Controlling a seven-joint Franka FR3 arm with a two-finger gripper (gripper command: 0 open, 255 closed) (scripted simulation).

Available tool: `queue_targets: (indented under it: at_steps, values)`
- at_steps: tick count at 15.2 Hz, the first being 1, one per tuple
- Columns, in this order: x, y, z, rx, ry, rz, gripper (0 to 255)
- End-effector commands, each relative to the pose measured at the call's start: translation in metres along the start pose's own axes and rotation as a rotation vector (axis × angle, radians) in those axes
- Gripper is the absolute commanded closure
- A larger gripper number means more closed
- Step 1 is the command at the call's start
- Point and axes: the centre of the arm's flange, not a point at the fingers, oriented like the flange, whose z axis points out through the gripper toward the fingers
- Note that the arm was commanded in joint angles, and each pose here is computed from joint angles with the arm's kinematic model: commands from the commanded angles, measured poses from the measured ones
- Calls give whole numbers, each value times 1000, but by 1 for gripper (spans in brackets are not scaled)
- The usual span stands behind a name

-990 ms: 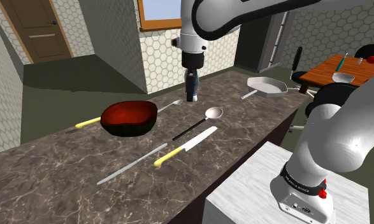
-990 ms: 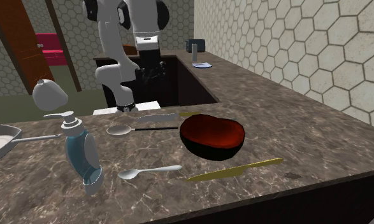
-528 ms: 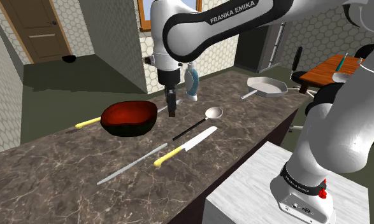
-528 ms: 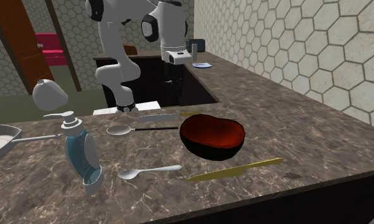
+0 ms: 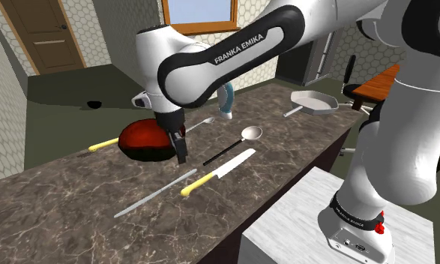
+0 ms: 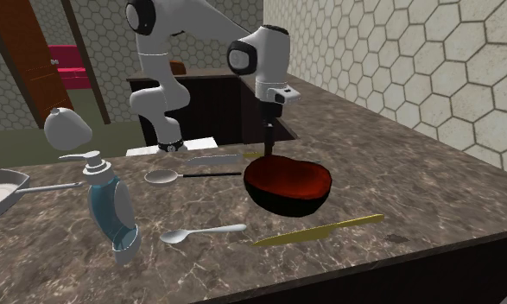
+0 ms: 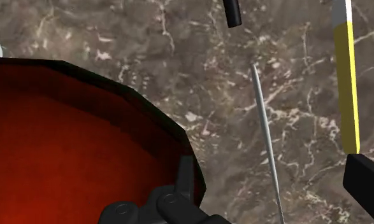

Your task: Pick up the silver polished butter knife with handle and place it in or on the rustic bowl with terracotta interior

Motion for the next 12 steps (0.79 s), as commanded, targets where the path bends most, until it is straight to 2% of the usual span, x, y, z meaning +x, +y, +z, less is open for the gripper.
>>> queue_targets:
  at_steps: [1, 5, 12]
  values:
    - [22, -12, 12, -4, -9, -80, 0]
    - [58, -34, 34, -10, -24, -213, 0]
    - [57, -33, 71, -10, -24, -213, 0]
